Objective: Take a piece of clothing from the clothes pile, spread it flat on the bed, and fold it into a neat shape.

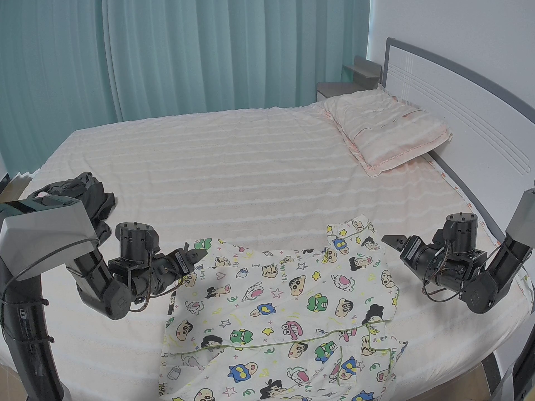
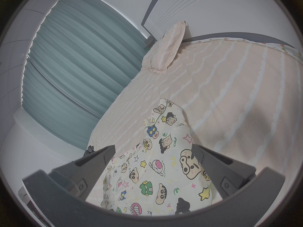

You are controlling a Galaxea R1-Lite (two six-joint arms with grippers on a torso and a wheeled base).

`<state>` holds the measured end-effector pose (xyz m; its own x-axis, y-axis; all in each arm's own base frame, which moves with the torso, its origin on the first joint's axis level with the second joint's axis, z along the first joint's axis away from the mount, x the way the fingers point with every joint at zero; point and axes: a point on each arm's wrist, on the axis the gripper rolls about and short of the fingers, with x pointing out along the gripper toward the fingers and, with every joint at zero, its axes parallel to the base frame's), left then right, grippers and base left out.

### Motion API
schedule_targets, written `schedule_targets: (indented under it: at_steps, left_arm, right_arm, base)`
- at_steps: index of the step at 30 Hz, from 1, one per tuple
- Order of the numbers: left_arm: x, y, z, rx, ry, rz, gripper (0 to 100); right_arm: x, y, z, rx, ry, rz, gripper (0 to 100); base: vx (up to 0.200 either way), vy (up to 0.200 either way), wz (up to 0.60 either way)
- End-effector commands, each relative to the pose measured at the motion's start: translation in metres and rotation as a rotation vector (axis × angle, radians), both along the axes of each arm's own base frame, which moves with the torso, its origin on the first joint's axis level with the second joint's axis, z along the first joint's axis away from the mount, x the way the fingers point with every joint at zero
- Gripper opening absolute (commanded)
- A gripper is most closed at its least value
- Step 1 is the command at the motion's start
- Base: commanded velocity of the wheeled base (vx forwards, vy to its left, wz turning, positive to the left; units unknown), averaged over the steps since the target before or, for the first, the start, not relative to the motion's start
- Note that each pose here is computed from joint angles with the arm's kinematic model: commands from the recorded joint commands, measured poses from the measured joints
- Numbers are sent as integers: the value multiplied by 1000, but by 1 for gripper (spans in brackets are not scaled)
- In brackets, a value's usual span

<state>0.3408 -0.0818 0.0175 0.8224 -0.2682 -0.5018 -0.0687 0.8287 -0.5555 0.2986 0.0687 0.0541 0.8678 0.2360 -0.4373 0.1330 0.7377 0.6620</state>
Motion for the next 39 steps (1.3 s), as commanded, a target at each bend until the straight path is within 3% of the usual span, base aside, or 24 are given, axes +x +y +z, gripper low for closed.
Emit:
schedule_targets:
  at_steps: [1, 17, 39]
  left_arm:
    - [15, 4, -20, 53, 18, -21, 100]
    - [36, 2, -49, 135, 54, -76, 100]
    - [43, 11, -46, 133, 31, -54, 100]
  right_arm:
    - [-2, 3, 0, -1, 2, 12, 100]
    - [-4, 4, 0, -2, -12, 17, 100]
    - [-4, 4, -1, -2, -9, 18, 100]
  base:
    - [0, 0, 0]
    - [0, 0, 0]
    - [0, 0, 0]
